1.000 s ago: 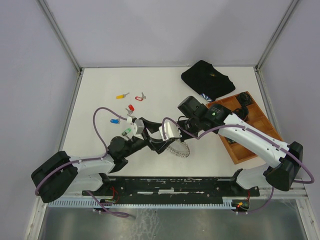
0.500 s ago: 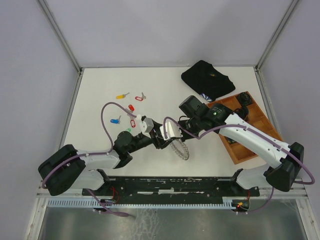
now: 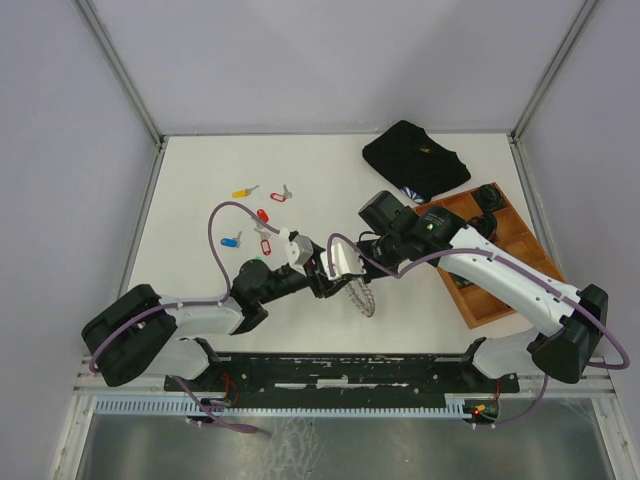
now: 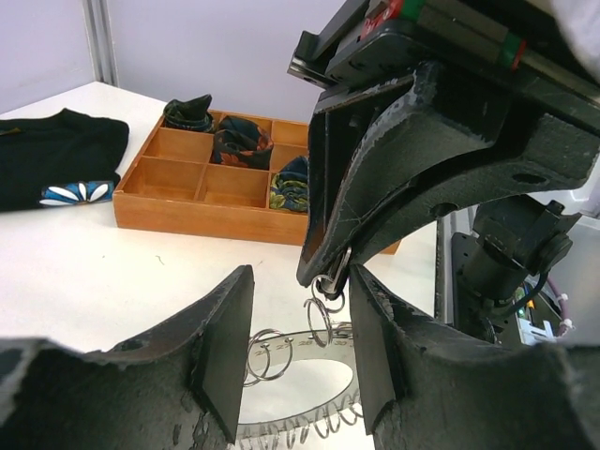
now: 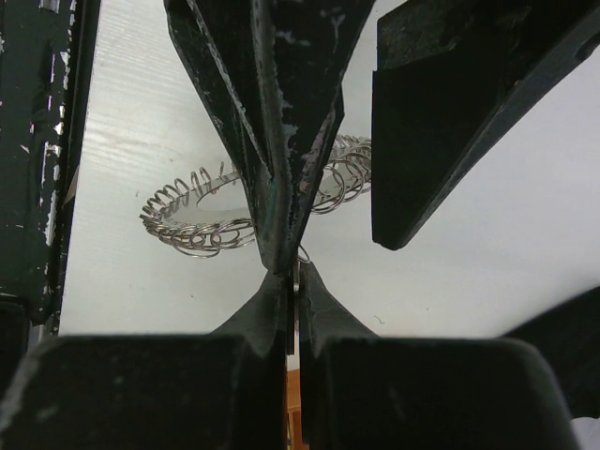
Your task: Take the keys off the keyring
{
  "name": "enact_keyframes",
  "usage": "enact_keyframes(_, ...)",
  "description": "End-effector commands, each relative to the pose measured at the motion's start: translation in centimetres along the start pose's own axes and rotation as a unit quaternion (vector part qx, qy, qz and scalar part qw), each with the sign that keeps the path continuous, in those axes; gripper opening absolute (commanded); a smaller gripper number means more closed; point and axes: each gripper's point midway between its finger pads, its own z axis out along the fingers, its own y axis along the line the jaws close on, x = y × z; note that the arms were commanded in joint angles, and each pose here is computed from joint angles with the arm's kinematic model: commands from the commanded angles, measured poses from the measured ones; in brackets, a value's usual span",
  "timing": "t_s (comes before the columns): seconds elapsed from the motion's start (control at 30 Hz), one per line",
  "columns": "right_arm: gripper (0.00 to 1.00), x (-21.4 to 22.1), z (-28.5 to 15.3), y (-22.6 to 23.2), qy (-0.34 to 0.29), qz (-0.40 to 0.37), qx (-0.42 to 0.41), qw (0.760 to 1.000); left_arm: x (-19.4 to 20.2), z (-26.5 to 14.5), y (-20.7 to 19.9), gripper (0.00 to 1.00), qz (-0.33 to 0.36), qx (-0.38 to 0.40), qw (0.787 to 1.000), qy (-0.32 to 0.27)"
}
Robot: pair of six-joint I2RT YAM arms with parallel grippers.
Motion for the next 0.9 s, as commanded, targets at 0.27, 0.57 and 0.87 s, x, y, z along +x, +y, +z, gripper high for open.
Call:
enact_keyframes(0.27, 0.0, -1.5, -1.4, -0.7, -0.032, -0.009, 0.023, 0.999, -0.8, 1.5, -0.1, 0.38, 0.022, 0.021, 1.0, 0.0)
enact_keyframes(0.57, 0.01, -1.5, -1.2, -0.7, -0.033, -0.005, 0.02, 0.999, -1.0, 1.3, 0.5, 0.03, 0.028, 0.002, 1.0, -0.005)
enact_keyframes(0.87, 0.2, -1.2, -1.3, -0.9, -0.042, 0.019, 0.018, 0.999, -2.2, 0.2, 0.9, 0.03, 0.032, -0.024, 0.999, -0.032)
